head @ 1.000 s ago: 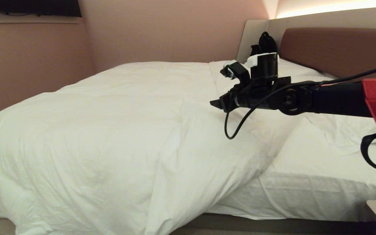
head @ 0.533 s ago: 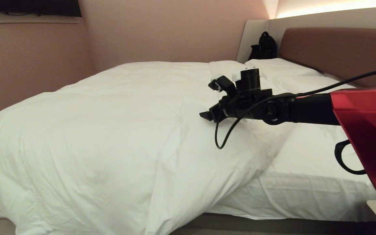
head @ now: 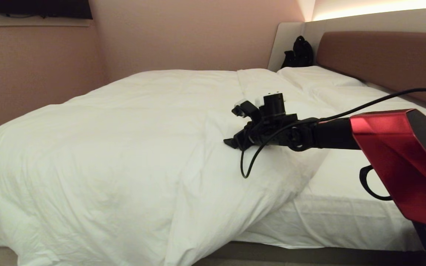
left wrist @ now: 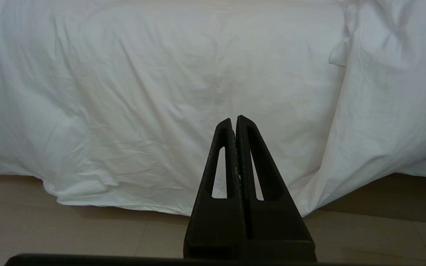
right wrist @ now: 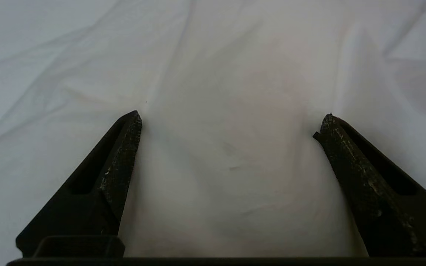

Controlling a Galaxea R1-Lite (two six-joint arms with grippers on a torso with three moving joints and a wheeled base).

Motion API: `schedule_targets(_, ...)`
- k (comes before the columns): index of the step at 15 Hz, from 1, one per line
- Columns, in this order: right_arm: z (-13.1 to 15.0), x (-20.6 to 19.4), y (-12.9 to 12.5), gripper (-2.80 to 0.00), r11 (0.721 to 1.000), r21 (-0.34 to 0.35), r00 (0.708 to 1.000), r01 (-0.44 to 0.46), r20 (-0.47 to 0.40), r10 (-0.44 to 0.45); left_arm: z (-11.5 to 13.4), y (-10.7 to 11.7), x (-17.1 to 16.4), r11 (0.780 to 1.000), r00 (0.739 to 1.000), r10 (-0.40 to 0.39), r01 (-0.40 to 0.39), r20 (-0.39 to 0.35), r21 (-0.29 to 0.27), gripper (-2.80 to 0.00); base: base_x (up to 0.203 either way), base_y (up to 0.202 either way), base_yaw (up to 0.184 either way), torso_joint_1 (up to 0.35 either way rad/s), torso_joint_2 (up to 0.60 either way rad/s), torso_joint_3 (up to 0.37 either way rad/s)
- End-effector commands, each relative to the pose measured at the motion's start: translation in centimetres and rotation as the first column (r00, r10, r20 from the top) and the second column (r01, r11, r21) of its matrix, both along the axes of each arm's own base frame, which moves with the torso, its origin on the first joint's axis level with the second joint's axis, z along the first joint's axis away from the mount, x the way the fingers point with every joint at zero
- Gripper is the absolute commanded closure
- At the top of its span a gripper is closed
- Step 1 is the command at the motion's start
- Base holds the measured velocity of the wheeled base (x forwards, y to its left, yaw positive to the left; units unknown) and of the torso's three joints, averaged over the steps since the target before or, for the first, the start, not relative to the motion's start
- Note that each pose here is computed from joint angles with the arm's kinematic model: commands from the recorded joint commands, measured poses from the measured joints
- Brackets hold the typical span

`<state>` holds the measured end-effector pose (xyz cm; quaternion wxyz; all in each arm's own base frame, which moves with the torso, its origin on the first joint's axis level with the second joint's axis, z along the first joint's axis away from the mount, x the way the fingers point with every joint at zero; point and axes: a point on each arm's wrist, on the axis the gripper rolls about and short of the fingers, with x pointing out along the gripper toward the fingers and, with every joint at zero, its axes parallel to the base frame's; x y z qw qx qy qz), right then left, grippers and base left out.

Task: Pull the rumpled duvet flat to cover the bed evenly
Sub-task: Flatten the corners of the folded blanket

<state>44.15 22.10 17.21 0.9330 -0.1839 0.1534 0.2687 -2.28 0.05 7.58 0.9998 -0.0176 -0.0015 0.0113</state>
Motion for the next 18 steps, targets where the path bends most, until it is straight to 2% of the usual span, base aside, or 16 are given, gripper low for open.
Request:
schedule_targets(1,-3.2,0.9,0.4,-2.8,1.0,-0.031,0.998,0.0,-0.058,-0.002,0.0,0.0,0.0,1.0,1.0,0.0,0.0,0.0,0.0,0.0,0.0,0.0,0.0,0.0,0.0,0.0)
schedule_targets(3,-4.0,1.2,0.4,-2.8,0.999,-0.038,0.998,0.004,-0.07,-0.006,0.0,0.0,0.0,1.0,1.0,0.0,0.0,0.0,0.0,0.0,0.0,0.0,0.0,0.0,0.0,0.0)
schedule_targets(5,-7.0,2.1,0.3,-2.8,0.998,-0.059,0.994,0.013,-0.112,-0.019,0.0,0.0,0.0,1.0,1.0,0.0,0.0,0.0,0.0,0.0,0.0,0.0,0.0,0.0,0.0,0.0)
schedule_targets(9,-8.6,2.8,-0.5,-2.8,0.997,-0.072,0.99,0.031,-0.137,-0.041,0.0,0.0,0.0,1.0,1.0,0.0,0.0,0.0,0.0,0.0,0.0,0.0,0.0,0.0,0.0,0.0)
schedule_targets(10,-9.3,3.1,-0.9,0.0,0.996,-0.076,0.988,0.039,-0.147,-0.05,0.0,0.0,0.0,1.0,1.0,0.0,0.0,0.0,0.0,0.0,0.0,0.0,0.0,0.0,0.0,0.0)
schedule_targets(14,-9.8,3.5,-1.3,0.0,0.996,-0.074,0.987,0.052,-0.146,-0.062,0.0,0.0,0.0,1.0,1.0,0.0,0.0,0.0,0.0,0.0,0.0,0.0,0.0,0.0,0.0,0.0)
schedule_targets(18,-8.8,3.3,-1.3,0.0,0.996,-0.063,0.989,0.056,-0.133,-0.065,0.0,0.0,0.0,1.0,1.0,0.0,0.0,0.0,0.0,0.0,0.0,0.0,0.0,0.0,0.0,0.0)
